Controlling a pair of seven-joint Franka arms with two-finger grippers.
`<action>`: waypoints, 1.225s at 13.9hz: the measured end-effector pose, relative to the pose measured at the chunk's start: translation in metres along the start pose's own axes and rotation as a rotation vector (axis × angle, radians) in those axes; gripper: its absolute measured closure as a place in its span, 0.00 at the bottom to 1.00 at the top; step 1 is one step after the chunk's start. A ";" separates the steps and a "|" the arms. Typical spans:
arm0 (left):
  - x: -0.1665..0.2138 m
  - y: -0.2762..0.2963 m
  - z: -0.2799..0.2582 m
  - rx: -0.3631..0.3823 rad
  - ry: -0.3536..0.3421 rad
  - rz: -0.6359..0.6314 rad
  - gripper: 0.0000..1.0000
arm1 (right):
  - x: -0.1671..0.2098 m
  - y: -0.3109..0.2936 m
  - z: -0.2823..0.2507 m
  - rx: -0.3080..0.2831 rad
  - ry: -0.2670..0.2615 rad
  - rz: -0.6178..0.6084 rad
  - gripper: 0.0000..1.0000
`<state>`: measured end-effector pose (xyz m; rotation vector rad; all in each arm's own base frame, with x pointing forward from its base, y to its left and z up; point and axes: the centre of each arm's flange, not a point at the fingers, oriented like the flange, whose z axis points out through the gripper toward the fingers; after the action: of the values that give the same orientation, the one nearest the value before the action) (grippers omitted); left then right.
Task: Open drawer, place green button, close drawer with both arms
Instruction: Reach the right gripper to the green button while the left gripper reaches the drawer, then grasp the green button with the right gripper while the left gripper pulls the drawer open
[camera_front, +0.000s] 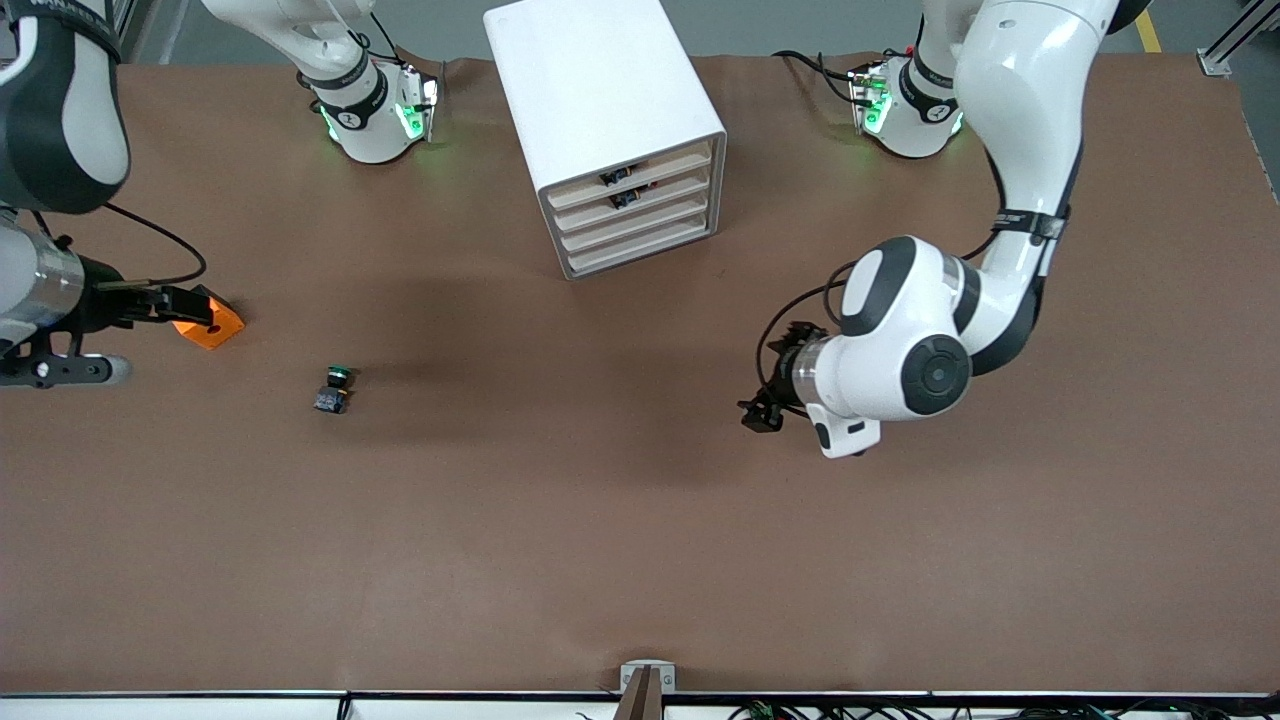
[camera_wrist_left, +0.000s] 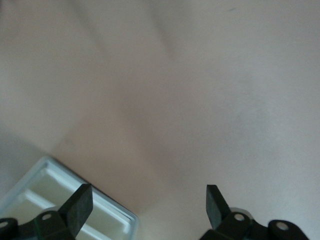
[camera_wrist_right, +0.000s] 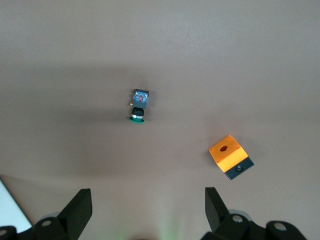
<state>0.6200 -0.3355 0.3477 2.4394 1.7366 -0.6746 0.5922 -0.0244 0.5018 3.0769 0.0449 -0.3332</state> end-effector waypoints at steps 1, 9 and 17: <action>-0.009 -0.001 0.008 0.012 -0.006 -0.110 0.00 | 0.003 0.002 0.014 0.000 0.006 0.004 0.00; -0.055 -0.019 0.160 0.344 -0.005 -0.470 0.00 | 0.015 0.007 0.133 0.014 0.112 0.037 0.00; -0.059 -0.061 0.214 0.763 -0.157 -0.385 0.00 | 0.017 -0.010 0.210 0.018 0.071 0.133 0.00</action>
<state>0.4825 -0.4313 0.1895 2.3206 2.1892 -1.8042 0.5639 -0.0248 0.2927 3.0885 -0.1601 -0.2197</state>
